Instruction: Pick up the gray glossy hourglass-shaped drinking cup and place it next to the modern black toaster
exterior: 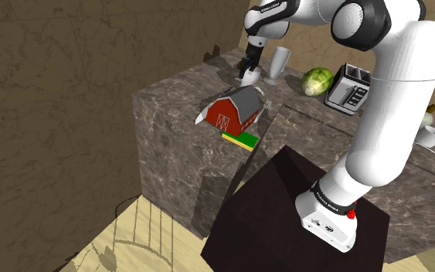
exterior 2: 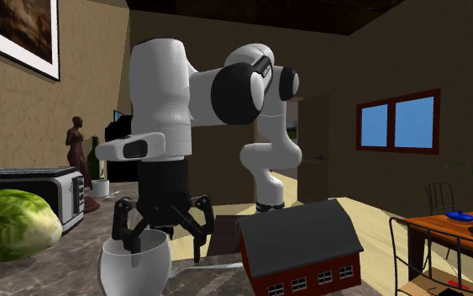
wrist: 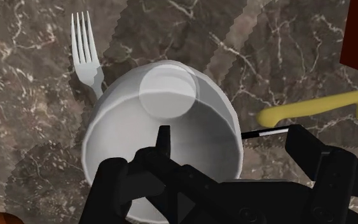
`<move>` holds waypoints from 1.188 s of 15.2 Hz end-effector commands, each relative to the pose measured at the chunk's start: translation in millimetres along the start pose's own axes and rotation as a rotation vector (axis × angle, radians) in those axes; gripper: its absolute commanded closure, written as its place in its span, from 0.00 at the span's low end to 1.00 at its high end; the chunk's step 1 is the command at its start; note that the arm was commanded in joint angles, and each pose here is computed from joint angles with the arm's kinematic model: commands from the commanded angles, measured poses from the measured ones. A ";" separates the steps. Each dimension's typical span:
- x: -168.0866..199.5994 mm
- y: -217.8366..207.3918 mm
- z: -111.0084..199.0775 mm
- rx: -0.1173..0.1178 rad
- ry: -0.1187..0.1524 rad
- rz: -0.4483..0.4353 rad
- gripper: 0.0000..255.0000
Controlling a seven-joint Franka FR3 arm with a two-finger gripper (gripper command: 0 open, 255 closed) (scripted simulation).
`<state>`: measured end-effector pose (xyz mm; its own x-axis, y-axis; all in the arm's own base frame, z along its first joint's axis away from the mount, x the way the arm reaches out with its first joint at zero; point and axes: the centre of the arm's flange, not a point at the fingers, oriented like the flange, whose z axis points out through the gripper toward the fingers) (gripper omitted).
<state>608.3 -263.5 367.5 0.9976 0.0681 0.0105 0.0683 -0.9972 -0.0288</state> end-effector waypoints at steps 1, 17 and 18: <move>0.0 0.0 0.3 0.000 0.000 0.000 0.00; 0.2 -0.6 -20.8 0.000 0.000 0.000 1.00; 0.3 -0.8 -26.1 0.000 0.000 0.000 1.00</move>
<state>609.1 -263.1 388.6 0.9976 0.0683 0.0103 0.0685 -0.9972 -0.0289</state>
